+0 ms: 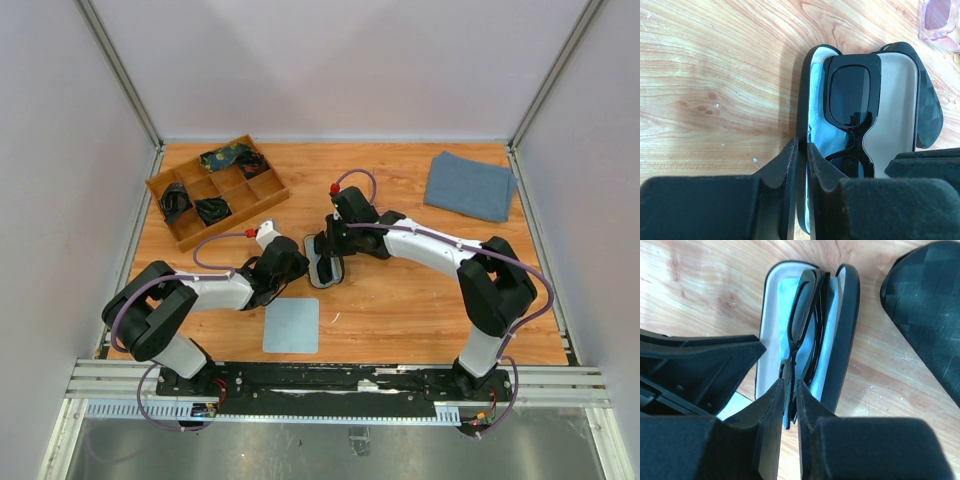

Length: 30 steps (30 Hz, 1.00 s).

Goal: Organize the sunglasses
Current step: Place the sunglasses in the sunglasses case.

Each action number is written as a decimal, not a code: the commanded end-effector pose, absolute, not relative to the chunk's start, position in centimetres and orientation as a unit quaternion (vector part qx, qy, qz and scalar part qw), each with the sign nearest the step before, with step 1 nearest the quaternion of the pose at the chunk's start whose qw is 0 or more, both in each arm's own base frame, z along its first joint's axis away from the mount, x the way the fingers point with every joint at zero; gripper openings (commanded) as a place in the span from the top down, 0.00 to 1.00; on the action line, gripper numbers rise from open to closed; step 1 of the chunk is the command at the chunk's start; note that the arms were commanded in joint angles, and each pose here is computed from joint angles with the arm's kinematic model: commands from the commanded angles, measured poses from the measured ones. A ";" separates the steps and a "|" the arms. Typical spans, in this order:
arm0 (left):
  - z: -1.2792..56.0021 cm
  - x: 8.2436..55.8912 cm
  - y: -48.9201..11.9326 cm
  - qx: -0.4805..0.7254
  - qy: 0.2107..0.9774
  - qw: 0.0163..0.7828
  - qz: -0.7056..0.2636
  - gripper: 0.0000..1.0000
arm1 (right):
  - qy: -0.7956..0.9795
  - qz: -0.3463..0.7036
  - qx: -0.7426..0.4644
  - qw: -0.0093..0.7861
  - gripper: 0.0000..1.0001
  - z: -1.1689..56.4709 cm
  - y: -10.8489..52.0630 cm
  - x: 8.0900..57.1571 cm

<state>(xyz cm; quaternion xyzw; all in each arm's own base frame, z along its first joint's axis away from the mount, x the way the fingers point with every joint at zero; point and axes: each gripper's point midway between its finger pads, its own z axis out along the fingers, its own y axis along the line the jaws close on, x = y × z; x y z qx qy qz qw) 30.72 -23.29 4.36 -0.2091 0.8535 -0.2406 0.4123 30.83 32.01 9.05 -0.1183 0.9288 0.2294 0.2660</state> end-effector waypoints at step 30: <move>4.7 30.8 -23.4 -0.210 0.847 0.424 -0.245 0.85 | 0.938 0.217 -0.170 0.212 0.81 6.8 33.0 27.7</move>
